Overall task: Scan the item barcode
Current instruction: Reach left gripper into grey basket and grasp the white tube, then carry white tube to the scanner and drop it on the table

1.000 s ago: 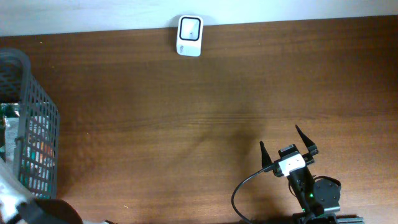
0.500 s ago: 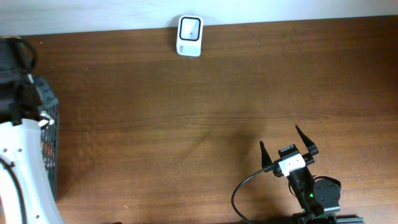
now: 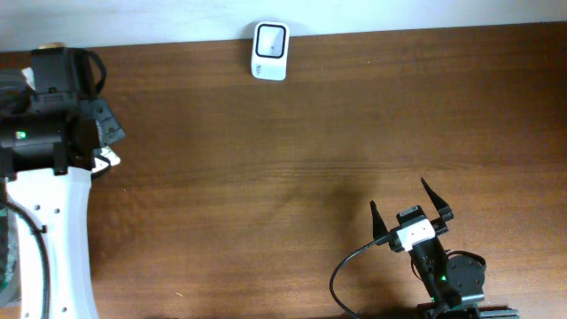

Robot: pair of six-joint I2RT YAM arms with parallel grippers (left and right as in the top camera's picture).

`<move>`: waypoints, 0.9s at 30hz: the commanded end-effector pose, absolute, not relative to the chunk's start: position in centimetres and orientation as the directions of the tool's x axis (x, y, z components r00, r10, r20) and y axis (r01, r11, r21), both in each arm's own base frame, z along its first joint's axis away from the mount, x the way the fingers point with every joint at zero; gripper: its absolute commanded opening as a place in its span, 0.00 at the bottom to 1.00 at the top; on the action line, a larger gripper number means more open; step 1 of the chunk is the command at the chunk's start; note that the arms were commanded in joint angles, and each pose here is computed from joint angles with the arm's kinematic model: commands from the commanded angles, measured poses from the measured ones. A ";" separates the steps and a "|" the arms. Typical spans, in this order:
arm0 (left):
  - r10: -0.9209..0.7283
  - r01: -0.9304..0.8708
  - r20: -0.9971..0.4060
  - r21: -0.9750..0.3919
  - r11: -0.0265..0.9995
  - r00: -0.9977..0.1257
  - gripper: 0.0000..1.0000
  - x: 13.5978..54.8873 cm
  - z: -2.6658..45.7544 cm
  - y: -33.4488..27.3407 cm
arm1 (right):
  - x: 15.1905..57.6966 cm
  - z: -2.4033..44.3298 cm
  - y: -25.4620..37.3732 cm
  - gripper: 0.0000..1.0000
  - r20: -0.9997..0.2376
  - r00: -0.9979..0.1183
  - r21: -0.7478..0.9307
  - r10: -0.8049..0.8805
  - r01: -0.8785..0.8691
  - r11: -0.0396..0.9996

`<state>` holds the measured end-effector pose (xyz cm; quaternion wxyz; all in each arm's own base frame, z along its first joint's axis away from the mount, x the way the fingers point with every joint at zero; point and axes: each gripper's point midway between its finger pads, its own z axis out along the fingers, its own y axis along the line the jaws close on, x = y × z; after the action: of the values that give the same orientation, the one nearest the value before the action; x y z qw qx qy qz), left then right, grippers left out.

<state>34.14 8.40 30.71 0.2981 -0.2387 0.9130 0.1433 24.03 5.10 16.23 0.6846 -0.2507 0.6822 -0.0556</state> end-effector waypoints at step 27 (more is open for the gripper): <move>-0.288 -0.448 -0.622 0.115 0.886 -0.728 0.00 36.5 30.4 4.5 | 24.0 16.0 5.3 0.98 -0.910 0.061 -0.410 -0.411 -0.278 0.868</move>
<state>35.31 6.26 29.90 0.2940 -0.2103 0.9214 0.1426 24.03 5.10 16.23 0.6846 -0.2505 0.6823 -0.0553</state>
